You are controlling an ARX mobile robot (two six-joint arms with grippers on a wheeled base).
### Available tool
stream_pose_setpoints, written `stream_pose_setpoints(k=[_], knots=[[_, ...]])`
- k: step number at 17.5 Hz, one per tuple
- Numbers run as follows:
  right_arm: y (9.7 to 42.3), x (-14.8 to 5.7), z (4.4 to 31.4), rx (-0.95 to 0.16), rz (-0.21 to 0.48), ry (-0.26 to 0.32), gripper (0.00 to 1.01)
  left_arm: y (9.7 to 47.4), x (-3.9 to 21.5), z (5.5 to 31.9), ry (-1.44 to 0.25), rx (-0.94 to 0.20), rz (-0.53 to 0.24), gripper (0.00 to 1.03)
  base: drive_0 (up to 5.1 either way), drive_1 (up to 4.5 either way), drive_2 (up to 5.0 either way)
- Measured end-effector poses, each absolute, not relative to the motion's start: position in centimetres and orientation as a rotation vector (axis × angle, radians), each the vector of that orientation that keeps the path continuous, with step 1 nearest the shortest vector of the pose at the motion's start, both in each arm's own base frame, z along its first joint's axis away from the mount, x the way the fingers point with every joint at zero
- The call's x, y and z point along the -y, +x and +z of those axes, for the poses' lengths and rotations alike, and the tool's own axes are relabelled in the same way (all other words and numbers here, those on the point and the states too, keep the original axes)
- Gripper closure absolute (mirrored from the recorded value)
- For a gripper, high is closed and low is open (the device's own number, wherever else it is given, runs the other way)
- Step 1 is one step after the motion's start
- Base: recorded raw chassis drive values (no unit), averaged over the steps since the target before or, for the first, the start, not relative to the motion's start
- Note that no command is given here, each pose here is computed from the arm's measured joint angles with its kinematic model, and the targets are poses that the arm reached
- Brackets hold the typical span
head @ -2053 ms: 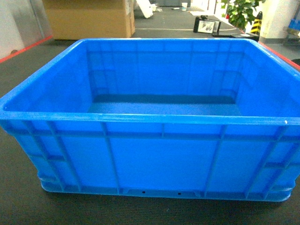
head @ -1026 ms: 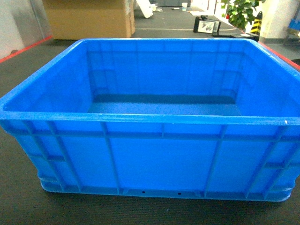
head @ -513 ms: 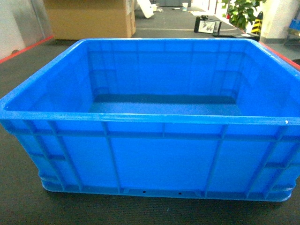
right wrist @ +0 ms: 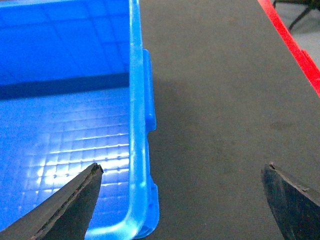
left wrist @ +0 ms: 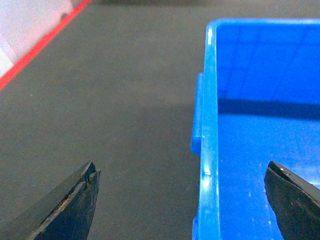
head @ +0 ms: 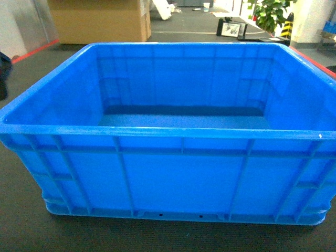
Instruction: Place box next to blue box on left shelf
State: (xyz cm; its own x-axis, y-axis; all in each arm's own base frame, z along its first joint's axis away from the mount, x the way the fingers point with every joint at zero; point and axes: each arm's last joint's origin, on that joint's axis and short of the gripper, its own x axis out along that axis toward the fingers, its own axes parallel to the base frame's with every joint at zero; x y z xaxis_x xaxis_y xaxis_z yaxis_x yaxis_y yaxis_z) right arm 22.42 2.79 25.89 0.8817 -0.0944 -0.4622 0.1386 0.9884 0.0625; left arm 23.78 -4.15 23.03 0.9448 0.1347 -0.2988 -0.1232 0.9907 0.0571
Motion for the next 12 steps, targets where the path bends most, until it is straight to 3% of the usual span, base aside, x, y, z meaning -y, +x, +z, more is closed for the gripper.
stream_pose_setpoints(k=[3,7,12], knots=[[25.6,-2.5,26.0,-0.57,-0.119,0.128,0.03,27.0,4.2,22.7,0.02,-0.416,0.147,0.05,0.0,0.0,0.0],[28.4,-2.4,25.2,-0.66,-0.097,0.183,0.03,29.8,4.2,23.2,-0.016,-0.477,0.154,0.05,0.0,0.0,0.0],[30.7,-3.0,23.8,-0.764,-0.106,0.153,0.03,32.1,5.0,21.3,0.006,-0.65,0.146,0.05,0.0,0.0,0.0]])
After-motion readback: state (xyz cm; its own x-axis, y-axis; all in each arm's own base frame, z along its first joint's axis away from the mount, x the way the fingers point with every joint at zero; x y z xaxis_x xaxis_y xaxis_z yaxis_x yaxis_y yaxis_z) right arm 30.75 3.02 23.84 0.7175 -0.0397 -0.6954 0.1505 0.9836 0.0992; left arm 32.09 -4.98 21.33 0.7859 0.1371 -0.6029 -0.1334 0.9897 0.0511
